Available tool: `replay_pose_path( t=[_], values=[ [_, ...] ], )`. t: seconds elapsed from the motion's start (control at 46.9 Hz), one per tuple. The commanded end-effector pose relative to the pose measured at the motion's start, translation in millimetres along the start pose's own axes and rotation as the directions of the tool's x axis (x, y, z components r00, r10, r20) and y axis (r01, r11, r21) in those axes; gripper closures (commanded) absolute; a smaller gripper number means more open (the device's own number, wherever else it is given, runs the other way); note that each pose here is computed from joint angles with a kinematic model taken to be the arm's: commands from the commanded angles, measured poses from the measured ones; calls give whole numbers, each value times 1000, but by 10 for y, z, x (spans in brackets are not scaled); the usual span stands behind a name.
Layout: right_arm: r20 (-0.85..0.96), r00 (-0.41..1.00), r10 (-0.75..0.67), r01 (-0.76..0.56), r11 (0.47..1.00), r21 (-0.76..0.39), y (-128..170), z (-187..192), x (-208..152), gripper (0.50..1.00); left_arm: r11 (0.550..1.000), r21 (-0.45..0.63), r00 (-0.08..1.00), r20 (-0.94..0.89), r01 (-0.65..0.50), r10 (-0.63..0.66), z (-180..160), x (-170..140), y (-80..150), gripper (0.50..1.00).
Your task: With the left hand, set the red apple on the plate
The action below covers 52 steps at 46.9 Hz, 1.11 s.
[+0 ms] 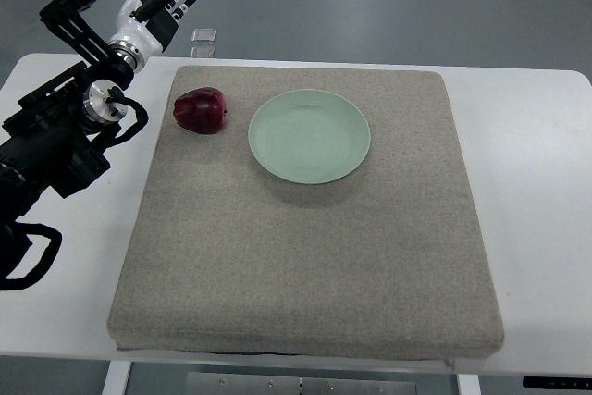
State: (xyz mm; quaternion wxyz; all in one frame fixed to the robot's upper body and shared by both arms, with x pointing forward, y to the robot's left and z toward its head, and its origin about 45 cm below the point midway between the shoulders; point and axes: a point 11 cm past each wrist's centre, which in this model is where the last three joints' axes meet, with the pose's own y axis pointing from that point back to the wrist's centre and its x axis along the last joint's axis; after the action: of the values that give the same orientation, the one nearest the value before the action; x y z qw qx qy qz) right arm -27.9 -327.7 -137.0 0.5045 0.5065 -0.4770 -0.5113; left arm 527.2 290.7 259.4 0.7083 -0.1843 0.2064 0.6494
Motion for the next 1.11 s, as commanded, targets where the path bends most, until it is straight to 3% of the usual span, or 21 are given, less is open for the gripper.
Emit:
replay_pose_path(
  t=[0.0, 1.087],
  values=[
    [0, 1000, 0, 0, 1000, 0, 0, 0, 0, 568, 1000, 0, 1000, 2, -1, 1, 5, 6, 1, 508],
    [0, 1000, 0, 0, 1000, 0, 0, 0, 0, 570, 1000, -29, 1000, 0, -9, 9, -14, 46, 28, 508]
  ],
)
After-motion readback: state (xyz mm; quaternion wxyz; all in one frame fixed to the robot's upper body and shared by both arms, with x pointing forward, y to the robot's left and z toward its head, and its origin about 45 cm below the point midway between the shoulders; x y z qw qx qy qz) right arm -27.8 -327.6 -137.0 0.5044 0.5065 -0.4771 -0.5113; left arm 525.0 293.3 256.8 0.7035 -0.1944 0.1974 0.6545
